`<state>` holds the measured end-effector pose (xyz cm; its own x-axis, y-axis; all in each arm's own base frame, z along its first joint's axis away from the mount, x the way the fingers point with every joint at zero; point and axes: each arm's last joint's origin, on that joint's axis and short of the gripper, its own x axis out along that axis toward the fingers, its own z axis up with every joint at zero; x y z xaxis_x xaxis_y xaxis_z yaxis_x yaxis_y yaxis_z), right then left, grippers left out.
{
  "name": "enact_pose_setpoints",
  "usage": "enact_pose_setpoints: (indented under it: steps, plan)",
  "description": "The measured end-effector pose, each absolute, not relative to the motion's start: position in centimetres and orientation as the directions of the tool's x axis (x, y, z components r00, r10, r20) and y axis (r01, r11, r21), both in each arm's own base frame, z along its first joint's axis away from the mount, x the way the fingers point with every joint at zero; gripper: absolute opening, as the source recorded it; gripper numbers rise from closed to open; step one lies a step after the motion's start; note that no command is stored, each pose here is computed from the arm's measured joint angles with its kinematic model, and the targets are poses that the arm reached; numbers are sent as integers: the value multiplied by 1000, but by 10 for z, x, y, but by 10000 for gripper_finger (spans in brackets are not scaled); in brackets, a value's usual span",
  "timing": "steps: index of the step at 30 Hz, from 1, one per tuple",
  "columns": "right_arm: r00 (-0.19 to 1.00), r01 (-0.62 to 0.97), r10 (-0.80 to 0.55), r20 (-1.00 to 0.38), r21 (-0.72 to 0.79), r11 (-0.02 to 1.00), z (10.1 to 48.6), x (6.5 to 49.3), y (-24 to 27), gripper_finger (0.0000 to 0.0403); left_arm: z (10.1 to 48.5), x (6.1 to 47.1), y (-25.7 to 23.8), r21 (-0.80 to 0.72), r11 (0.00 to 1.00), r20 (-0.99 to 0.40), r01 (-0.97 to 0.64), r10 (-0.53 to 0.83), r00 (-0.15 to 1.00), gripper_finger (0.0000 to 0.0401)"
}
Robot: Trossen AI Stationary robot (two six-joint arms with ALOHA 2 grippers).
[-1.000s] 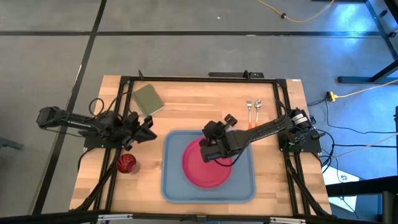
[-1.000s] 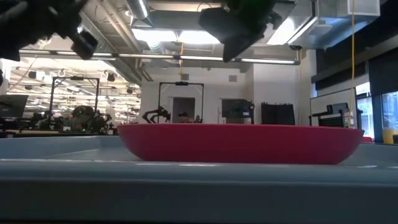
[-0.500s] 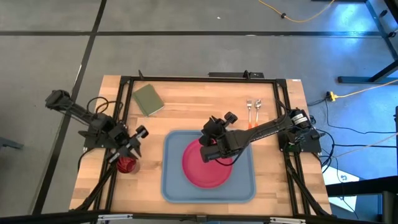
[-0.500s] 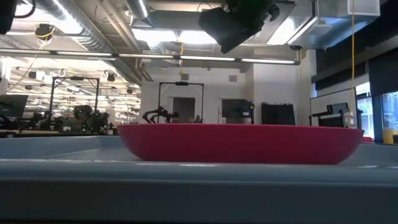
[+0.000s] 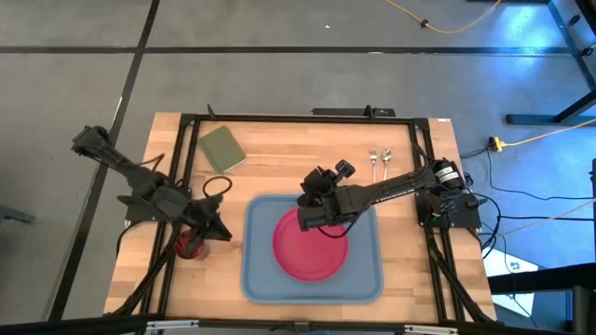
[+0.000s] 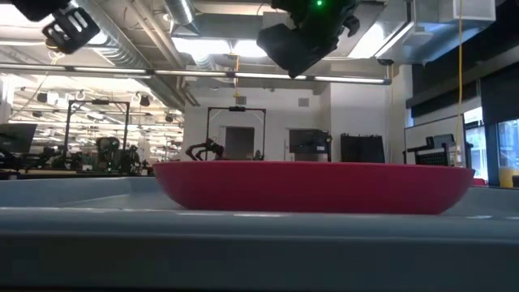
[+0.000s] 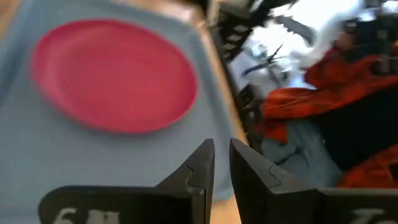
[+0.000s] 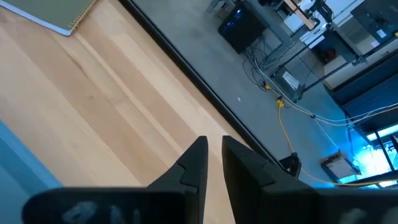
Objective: Pick and place plate/cup/fork/spoon on tray
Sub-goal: Put the red cup on the blue serving tray to the top left of the pink plate
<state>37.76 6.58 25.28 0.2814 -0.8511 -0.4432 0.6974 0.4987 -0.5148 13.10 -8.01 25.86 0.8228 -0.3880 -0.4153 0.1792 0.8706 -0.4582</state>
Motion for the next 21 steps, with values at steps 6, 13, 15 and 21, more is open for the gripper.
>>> enact_pose_setpoints:
  steps: [6, 13, 15, 21]
  plan:
    - [283, 699, -847, -450, -508, 503, 253, 378, 66, 54, 297, 116, -71, -470, 880, -544, 65, -346, 765, 42]
    - [284, 694, -838, -466, -503, 515, 252, 378, 66, 54, 290, 106, -68, -530, 844, -669, -83, -356, 653, 42]
    - [284, 691, -834, -473, -501, 520, 252, 378, 66, 54, 280, 101, -66, -531, 819, -748, -217, -333, 575, 42]
    - [284, 691, -833, -475, -501, 521, 252, 378, 66, 54, 260, 85, -60, -397, 680, -915, -617, -240, 324, 42]
